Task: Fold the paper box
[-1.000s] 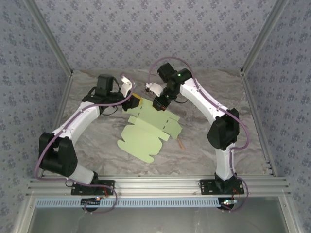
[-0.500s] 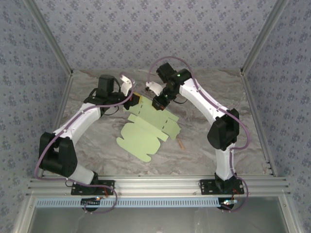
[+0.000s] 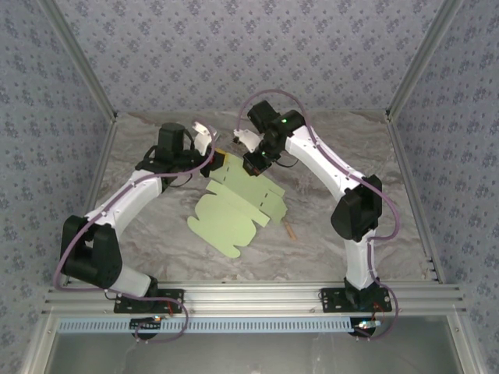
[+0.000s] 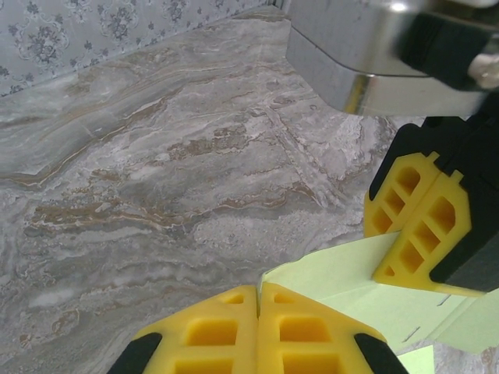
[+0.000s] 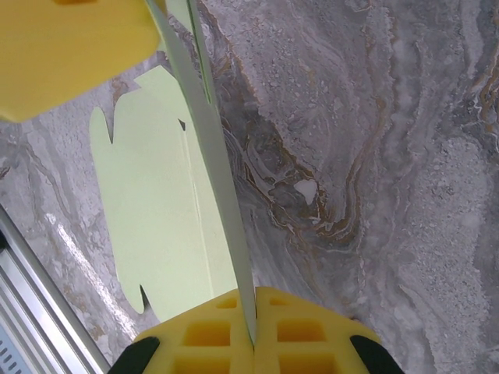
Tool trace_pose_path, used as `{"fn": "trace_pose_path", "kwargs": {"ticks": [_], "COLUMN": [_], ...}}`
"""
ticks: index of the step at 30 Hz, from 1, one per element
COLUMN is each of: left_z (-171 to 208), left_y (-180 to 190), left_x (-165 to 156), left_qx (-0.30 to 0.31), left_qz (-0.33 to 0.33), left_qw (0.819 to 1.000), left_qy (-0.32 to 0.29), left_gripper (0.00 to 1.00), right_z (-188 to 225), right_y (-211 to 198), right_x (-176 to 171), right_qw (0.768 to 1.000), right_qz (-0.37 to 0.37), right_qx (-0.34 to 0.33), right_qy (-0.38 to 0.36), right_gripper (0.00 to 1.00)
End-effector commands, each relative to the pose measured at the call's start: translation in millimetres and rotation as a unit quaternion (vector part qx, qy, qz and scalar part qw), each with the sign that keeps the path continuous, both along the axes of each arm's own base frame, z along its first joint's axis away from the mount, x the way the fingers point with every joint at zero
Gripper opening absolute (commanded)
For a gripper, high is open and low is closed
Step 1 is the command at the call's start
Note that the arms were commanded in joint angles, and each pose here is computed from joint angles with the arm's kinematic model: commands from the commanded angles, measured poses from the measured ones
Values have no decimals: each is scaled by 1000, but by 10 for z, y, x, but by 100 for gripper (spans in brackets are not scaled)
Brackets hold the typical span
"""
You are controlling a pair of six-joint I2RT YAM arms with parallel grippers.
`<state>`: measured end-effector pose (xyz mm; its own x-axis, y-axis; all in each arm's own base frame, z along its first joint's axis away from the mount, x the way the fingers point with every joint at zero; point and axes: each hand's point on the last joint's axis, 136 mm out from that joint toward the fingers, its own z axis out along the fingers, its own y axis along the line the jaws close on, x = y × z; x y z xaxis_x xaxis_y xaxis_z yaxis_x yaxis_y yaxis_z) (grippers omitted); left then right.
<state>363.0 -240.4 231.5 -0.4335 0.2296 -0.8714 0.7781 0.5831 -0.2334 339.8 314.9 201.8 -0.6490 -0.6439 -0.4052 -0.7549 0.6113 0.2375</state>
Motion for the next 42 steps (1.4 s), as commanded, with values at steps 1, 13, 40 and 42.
{"fn": "trace_pose_path", "kwargs": {"ticks": [1,13,40,42], "left_z": [128,225,128,120], "left_y": [-219,-111,-67,-27], "left_x": [-337,-455,-396,-399], "left_qx": [-22,-22,-15,-13], "left_qz": [-67,-119,-117,-115], "left_qw": [997,993,993,993], "left_qy": [2,-1,13,13], "left_gripper": [3,31,38,39], "right_z": [203,231,272,272], "right_y": [223,42,75,63], "right_x": [113,-126,-255,-259], "right_qw": [998,986,979,979], "right_qz": [25,144,182,182], "right_qx": [46,48,62,60], "right_qy": [-44,-71,-74,-74], "right_gripper": [0,0,0,0]}}
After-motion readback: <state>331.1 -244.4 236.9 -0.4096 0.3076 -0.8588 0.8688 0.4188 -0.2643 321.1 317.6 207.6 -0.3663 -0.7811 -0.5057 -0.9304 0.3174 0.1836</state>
